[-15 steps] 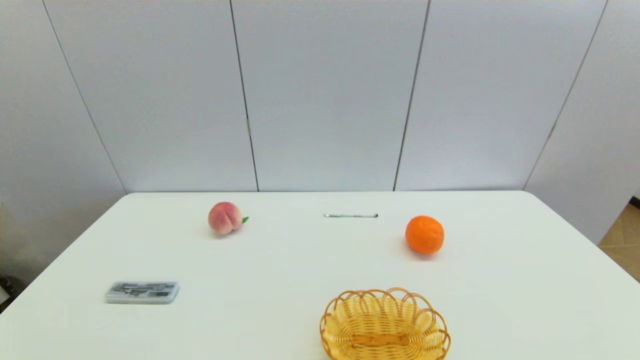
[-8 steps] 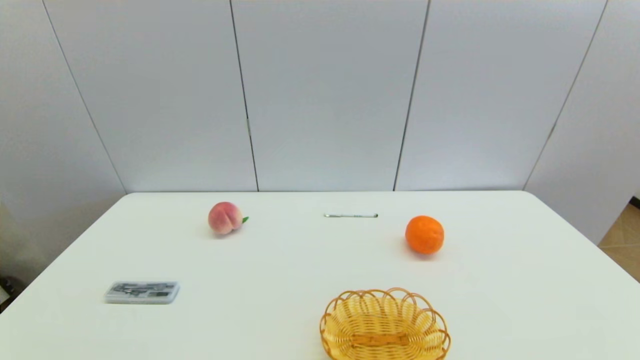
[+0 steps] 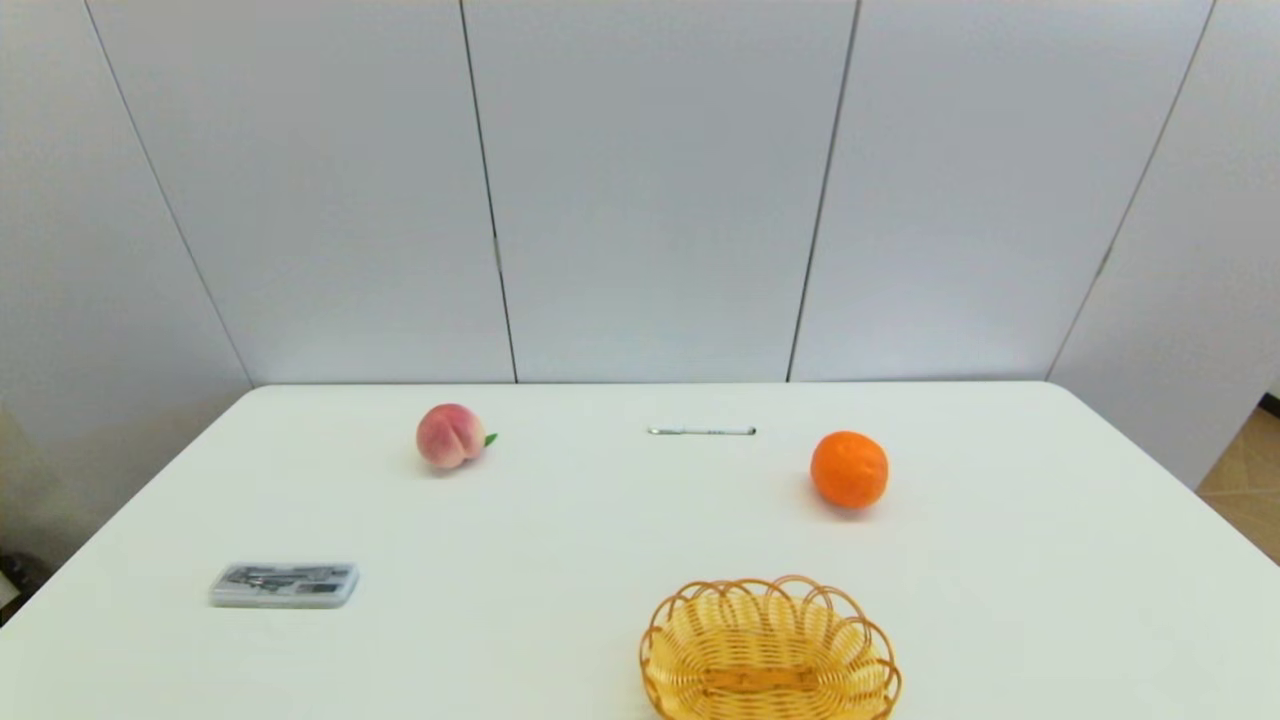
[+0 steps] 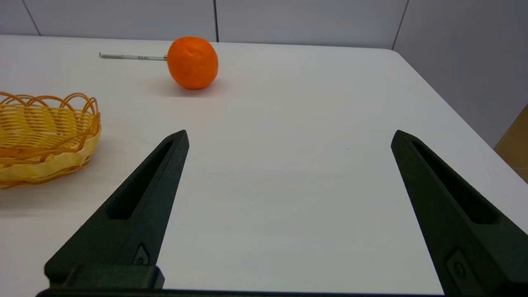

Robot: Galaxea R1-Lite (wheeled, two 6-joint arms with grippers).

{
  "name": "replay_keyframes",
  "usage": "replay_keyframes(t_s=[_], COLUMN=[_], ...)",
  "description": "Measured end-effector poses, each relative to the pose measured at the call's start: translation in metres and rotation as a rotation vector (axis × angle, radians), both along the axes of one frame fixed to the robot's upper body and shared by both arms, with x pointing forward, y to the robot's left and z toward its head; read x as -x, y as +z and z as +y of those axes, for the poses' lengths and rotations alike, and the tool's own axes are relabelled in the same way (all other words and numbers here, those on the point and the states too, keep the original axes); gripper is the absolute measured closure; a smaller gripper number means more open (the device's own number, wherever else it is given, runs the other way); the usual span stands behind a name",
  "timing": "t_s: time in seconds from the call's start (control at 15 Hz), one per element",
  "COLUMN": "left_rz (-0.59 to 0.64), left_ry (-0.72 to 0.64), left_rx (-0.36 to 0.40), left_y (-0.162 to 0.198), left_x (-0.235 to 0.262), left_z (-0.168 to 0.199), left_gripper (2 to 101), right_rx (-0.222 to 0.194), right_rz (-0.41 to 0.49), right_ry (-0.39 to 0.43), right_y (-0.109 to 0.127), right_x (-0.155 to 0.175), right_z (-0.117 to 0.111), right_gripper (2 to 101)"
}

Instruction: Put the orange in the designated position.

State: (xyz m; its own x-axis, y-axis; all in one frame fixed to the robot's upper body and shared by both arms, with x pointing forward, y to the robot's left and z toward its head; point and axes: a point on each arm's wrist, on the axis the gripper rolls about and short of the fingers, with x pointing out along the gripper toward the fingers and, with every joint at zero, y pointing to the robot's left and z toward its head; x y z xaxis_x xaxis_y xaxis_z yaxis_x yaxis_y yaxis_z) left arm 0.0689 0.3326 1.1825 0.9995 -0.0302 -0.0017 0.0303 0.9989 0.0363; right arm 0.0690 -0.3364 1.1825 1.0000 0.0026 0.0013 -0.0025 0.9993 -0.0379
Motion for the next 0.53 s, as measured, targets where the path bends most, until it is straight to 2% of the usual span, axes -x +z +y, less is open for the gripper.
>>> replay_keyframes(t_s=[0.2,0.33,0.53], left_rz=[0.007,0.022,0.030], left_ry=[0.017,0.017,0.012], left_rx=[0.032,0.021,-0.010], left_y=[0.000,0.002,0.026], left_x=[0.000,0.000,0.001], left_z=[0.000,0.000,0.000], left_gripper=[5.3,5.3,5.3], right_rx=[0.000,0.000,0.000], right_rz=[0.000,0.000,0.000], right_ry=[0.000,0.000,0.000], right_y=[0.000,0.000,0.000], right_x=[0.000,0.000,0.000], right_z=[0.000,0.000,0.000], right_gripper=[5.0,5.0,5.0])
